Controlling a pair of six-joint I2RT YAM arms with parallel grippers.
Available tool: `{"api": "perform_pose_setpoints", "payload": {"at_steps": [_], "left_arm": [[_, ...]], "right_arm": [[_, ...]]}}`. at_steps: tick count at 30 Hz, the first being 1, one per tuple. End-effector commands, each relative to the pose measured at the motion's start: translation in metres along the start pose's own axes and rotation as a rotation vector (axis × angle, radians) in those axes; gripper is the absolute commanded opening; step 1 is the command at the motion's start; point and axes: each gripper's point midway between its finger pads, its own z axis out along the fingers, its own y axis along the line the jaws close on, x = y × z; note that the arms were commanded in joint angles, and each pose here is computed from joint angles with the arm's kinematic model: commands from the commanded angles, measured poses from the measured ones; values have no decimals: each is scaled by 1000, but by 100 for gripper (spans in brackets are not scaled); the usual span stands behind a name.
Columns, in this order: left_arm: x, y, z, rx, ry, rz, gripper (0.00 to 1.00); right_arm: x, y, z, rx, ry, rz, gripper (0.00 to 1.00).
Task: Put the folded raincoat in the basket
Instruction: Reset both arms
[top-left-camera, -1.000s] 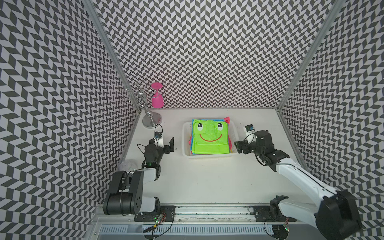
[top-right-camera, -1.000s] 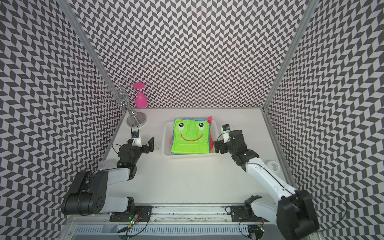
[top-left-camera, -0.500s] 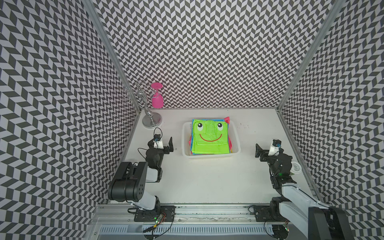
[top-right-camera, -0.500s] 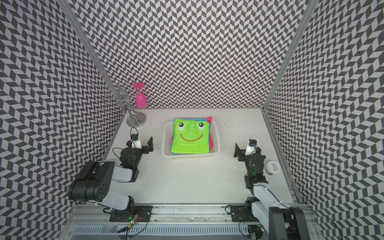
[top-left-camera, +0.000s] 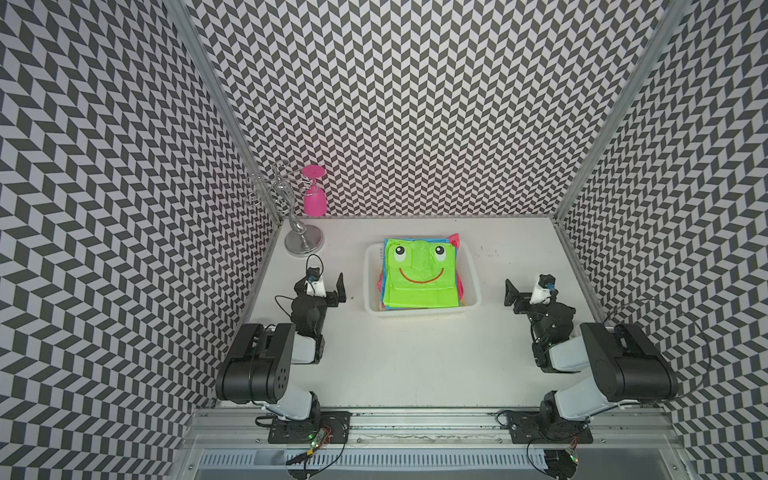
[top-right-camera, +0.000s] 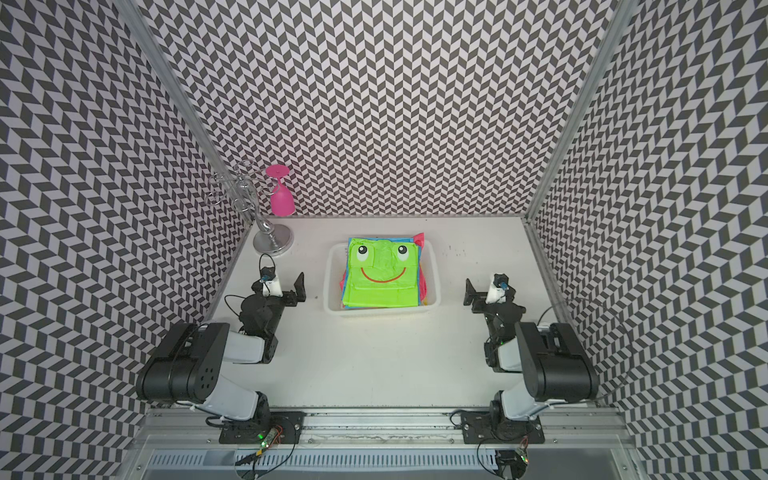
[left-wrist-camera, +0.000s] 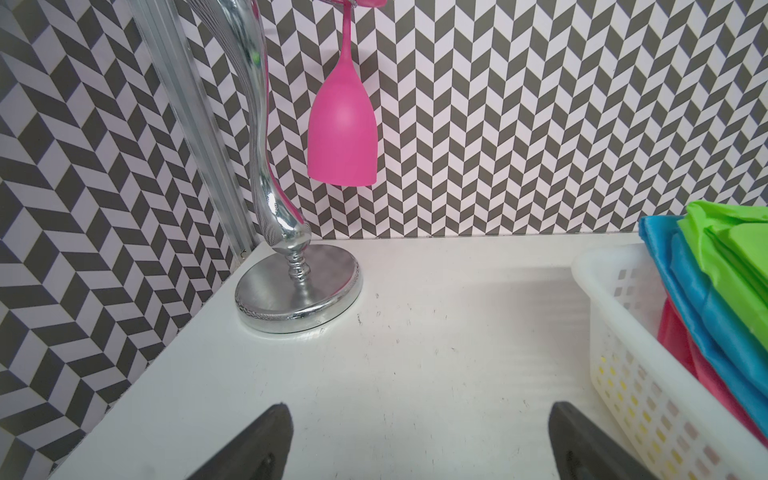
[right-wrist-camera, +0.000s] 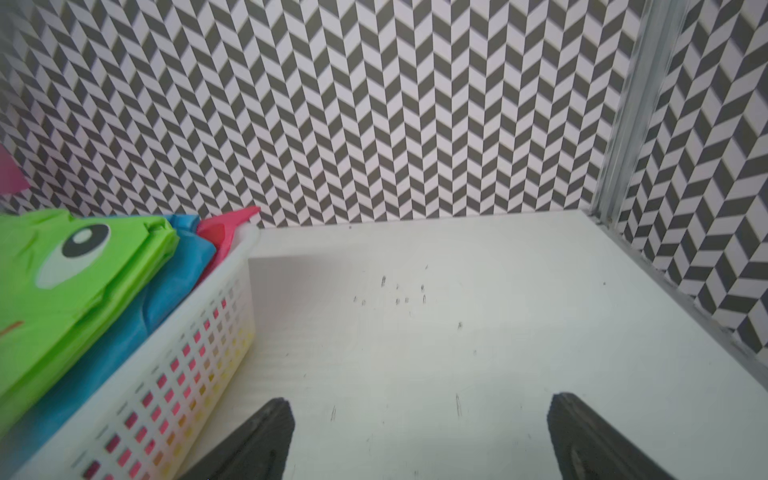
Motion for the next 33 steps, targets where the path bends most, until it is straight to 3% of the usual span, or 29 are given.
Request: {"api": "perform_pose_setpoints", "payload": {"at_steps": [1, 4, 10, 33], "left_arm": [[-6, 4, 3, -12, -18, -9, 100], [-6, 4, 2, -13, -20, -9, 99], [-6, 3, 2, -12, -19, -10, 100], [-6, 3, 2, -10, -19, -9, 100]], "right_arm": [[-32, 7, 7, 8, -100, -48, 99], [-38, 10, 2, 1, -161, -61, 100], [-27, 14, 9, 13, -92, -85, 99], [-38, 10, 16, 38, -117, -63, 100]]}}
